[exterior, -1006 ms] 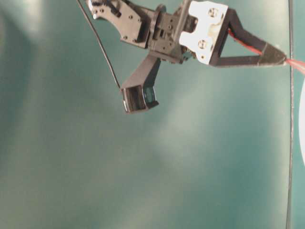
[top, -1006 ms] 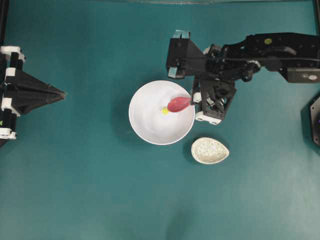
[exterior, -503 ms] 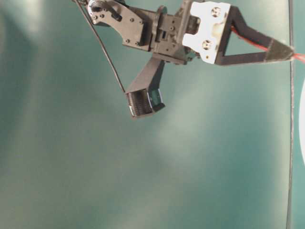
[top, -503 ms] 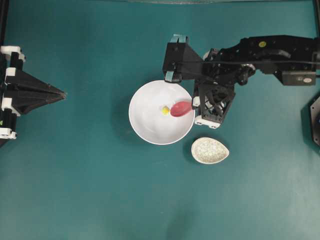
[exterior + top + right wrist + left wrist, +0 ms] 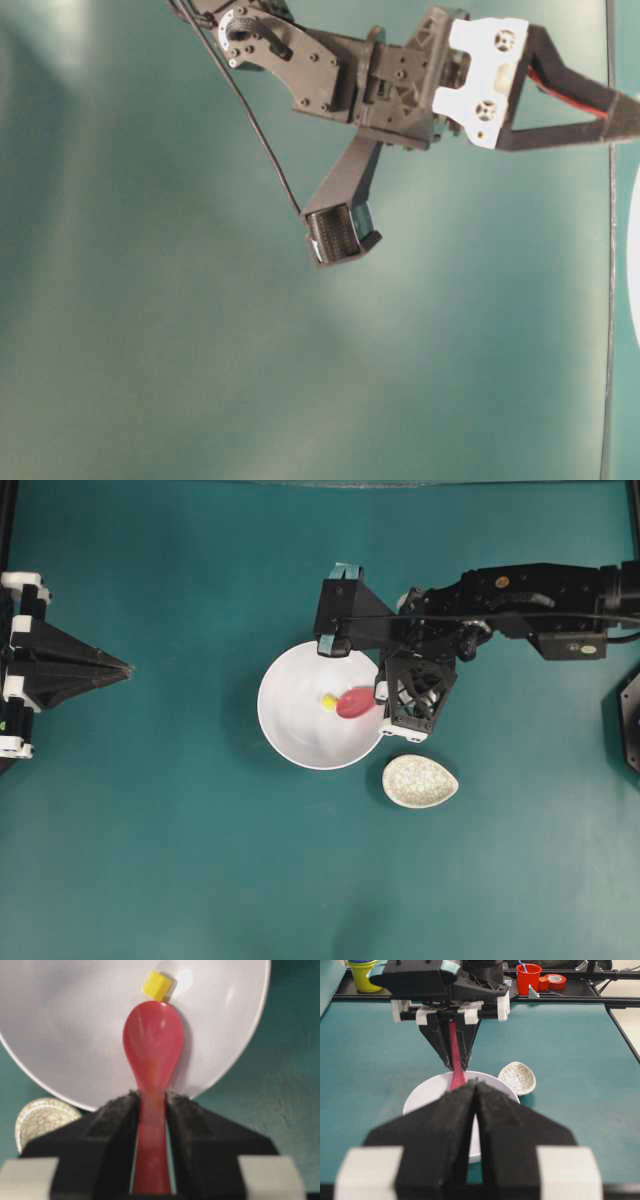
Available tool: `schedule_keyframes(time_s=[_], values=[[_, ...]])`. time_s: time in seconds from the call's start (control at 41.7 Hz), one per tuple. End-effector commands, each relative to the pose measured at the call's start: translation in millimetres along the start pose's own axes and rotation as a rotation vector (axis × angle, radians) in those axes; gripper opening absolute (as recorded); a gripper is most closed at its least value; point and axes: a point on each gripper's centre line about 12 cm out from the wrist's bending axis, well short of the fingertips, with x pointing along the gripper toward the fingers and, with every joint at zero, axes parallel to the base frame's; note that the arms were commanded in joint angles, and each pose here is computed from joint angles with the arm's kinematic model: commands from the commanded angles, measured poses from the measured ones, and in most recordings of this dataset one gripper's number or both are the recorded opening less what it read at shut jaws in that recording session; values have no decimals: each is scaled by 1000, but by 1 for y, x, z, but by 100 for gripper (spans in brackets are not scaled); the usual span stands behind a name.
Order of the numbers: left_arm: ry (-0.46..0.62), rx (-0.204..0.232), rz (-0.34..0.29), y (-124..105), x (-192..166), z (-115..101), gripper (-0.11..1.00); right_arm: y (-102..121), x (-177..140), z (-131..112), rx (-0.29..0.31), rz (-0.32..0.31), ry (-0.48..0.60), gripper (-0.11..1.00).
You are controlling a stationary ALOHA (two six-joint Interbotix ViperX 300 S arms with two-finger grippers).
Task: Scoop the yellow hexagonal prism block from the bowl with a spoon using the right arm.
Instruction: 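Push the spoon under the yellow block along the bowl wall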
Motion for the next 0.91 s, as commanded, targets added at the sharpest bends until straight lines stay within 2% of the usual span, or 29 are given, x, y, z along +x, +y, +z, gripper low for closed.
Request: schedule_keyframes(time_s=[0.0, 0.407, 0.887], values=[[-18, 5, 0, 0, 2, 8, 0, 3, -10, 11, -7, 4, -51, 26], [-17, 6, 0, 0, 3, 8, 0, 11, 1, 31, -41, 6, -132, 25], [-15, 6, 0, 0, 3, 8, 0, 11, 1, 46, -54, -2, -234, 26]])
